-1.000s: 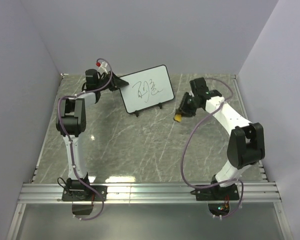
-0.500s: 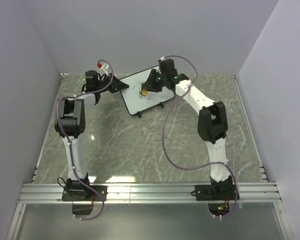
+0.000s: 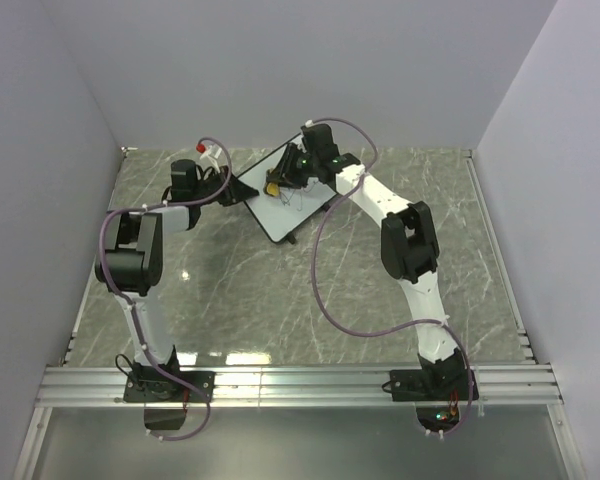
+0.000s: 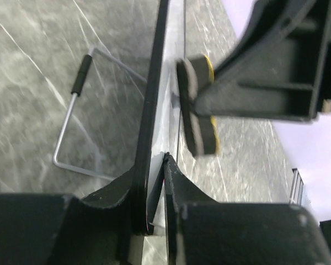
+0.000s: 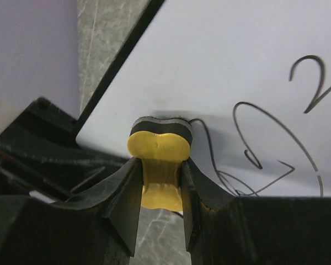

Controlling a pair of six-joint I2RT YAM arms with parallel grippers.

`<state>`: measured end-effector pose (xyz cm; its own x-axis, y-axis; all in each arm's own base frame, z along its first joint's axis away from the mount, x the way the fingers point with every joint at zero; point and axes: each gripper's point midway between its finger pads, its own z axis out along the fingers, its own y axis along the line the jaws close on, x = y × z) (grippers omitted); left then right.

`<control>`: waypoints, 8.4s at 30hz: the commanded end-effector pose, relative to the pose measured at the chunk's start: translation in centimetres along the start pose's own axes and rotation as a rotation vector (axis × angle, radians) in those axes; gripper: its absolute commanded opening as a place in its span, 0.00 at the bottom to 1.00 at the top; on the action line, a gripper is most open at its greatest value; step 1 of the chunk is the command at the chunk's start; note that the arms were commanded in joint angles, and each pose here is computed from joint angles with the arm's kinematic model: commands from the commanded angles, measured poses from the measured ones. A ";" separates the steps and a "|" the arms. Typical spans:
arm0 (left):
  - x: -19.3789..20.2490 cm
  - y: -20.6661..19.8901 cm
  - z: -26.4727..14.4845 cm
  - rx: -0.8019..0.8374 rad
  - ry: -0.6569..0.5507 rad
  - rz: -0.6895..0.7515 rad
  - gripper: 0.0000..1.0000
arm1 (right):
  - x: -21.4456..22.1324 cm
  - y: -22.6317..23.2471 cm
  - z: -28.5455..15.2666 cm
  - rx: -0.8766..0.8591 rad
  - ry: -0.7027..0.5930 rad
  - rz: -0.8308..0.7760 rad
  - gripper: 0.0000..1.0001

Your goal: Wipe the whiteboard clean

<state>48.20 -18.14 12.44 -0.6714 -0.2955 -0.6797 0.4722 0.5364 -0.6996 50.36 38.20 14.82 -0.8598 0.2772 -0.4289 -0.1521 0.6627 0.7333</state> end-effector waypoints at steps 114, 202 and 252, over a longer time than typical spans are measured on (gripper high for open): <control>11.3 -2.7 -2.3 -0.151 0.390 -0.024 0.00 | 5.3 -9.1 -0.2 0.437 0.111 0.100 0.00; 14.8 -4.3 -4.2 -0.182 0.493 -0.021 0.00 | -1.9 -0.4 -6.9 0.193 -0.155 -0.005 0.00; 14.1 -2.3 -3.6 -0.301 0.619 -0.091 0.00 | -0.4 -13.4 -1.0 0.545 -0.035 0.249 0.00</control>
<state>40.53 -21.04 11.64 -0.8811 -0.0538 -0.4699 0.3133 0.6778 -0.6652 55.47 29.26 10.92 -0.7548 0.5533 -0.3524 0.2770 0.7557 0.5934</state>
